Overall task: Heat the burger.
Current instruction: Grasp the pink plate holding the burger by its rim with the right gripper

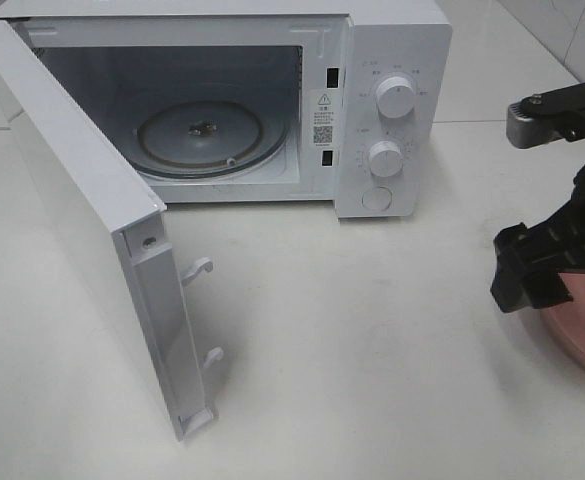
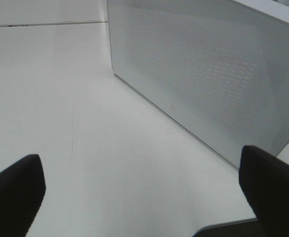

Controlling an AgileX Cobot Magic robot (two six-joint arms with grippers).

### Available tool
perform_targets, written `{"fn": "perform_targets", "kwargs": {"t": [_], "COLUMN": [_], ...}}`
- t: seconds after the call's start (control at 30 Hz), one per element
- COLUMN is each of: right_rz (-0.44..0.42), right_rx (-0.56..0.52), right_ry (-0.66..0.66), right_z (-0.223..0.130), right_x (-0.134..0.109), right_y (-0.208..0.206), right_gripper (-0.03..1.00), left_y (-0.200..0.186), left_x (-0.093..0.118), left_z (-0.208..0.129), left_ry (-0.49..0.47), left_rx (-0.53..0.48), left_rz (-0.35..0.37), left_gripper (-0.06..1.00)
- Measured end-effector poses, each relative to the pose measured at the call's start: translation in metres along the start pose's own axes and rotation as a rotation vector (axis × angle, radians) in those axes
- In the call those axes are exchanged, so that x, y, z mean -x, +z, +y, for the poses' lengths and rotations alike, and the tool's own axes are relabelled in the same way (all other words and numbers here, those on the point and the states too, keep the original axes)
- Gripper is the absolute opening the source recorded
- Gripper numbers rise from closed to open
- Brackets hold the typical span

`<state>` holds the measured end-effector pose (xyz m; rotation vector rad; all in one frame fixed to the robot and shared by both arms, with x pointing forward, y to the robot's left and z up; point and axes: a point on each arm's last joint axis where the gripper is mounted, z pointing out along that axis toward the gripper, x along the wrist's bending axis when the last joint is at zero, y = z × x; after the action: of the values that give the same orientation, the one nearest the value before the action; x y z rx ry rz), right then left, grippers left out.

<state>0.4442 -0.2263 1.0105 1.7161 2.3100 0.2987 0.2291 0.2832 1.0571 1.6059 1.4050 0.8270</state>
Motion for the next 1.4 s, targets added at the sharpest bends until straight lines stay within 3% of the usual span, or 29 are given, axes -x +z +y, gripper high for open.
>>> {"fn": "perform_targets", "kwargs": {"t": [0.37, 0.53, 1.13, 1.4], "right_rz": [-0.040, -0.052, -0.062, -0.063], "right_rx": [-0.045, -0.121, -0.193, -0.193], "right_ry": [0.096, 0.131, 0.080, 0.124], "right_z": [0.000, 0.003, 0.011, 0.012], "right_x": [0.024, 0.034, 0.035, 0.050], "right_y": [0.008, 0.032, 0.087, 0.104], "right_gripper": [0.94, 0.92, 0.89, 0.88], "left_y": [0.000, 0.000, 0.000, 0.000], "left_x": [0.000, 0.000, 0.000, 0.000], "left_z": [0.000, 0.000, 0.000, 0.000], "left_ry": [0.000, 0.000, 0.000, 0.000], "left_rx": [0.000, 0.000, 0.000, 0.000], "left_rz": [0.000, 0.000, 0.000, 0.000], "left_gripper": [0.99, 0.99, 0.99, 0.99]}}
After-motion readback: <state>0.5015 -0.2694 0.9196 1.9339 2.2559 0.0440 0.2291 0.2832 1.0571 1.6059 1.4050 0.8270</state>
